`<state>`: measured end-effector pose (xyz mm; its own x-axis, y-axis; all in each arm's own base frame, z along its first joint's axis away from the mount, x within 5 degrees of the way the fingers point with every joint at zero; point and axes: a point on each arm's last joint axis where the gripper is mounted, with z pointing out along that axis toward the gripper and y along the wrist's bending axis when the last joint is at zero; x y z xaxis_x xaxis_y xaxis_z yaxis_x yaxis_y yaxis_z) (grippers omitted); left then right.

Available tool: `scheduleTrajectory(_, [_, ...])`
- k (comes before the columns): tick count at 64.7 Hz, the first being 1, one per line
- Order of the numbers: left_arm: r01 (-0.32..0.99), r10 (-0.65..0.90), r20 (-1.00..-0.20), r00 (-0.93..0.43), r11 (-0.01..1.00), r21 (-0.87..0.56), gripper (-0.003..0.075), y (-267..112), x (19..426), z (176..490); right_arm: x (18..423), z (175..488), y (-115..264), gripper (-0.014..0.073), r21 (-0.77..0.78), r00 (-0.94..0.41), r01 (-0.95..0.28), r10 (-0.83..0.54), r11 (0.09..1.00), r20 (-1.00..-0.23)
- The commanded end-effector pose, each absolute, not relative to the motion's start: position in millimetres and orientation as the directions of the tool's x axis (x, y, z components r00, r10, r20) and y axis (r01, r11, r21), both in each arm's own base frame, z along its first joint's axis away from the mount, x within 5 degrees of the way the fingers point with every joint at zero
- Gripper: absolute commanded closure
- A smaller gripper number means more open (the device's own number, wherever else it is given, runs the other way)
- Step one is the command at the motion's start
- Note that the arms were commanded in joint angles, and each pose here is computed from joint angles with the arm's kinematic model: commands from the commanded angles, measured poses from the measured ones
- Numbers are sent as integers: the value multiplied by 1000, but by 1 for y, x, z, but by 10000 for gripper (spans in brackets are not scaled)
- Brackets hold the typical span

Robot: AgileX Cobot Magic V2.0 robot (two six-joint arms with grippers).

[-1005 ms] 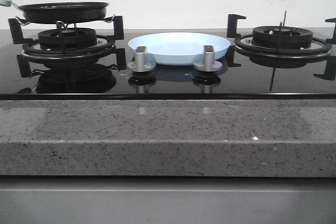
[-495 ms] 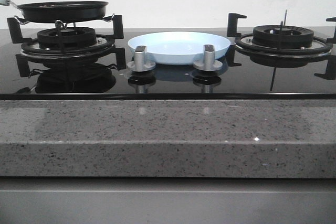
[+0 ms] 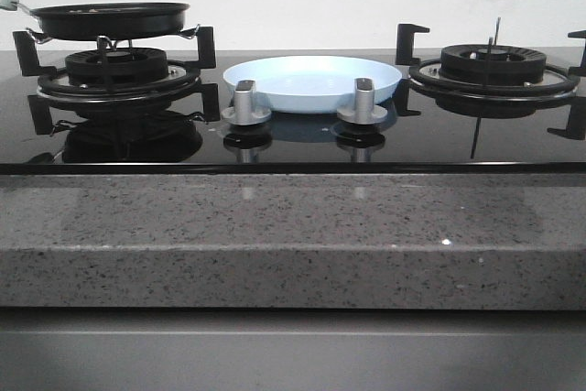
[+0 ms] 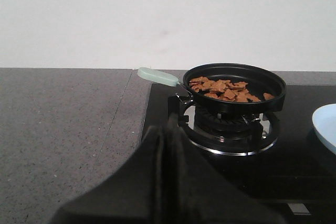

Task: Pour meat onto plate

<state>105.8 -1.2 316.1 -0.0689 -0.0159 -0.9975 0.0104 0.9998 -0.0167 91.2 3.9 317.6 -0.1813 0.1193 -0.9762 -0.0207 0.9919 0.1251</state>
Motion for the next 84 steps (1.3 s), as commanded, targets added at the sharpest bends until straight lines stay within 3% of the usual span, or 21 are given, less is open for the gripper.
scheduleTrajectory(1, [11, -22, -998, 56, 1000, -22, 728, -1, 107, 337, 95, 336, 3, 620, 111, -83, -18, 109, 994, -991])
scheduleTrajectory(6, [11, -22, -999, 47, 1000, -22, 650, -1, 107, 336, 94, 336, 3, 523, 111, -82, -19, 109, 994, -991])
scheduleTrajectory(10, [11, -22, -999, 39, 1000, -22, 517, -1, 107, 335, 94, 336, 3, 416, 111, -82, -19, 109, 994, -991])
scheduleTrajectory(19, [12, -32, -999, 7, 999, -32, 190, -1, 107, 332, 94, 336, 3, 58, 111, -82, -19, 109, 994, -991])
scheduleTrajectory(24, [12, -31, -1000, 2, 999, -31, 111, -1, 107, 331, 94, 336, 3, -54, 111, -82, -19, 109, 994, -991])
scheduleTrajectory(54, [12, -31, -1000, 2, 999, -31, 116, -1, 107, 331, 105, 340, 3, -66, 145, -108, -20, 142, 989, -984])
scheduleTrajectory(72, [12, -31, -999, 8, 999, -31, 116, -1, 107, 332, 174, 361, 8, -66, 148, -322, -19, 134, 989, -937])
scheduleTrajectory(84, [12, -31, -999, 8, 999, -31, 116, -1, 107, 332, 240, 371, 33, -66, 147, -446, -99, 88, 984, -891])
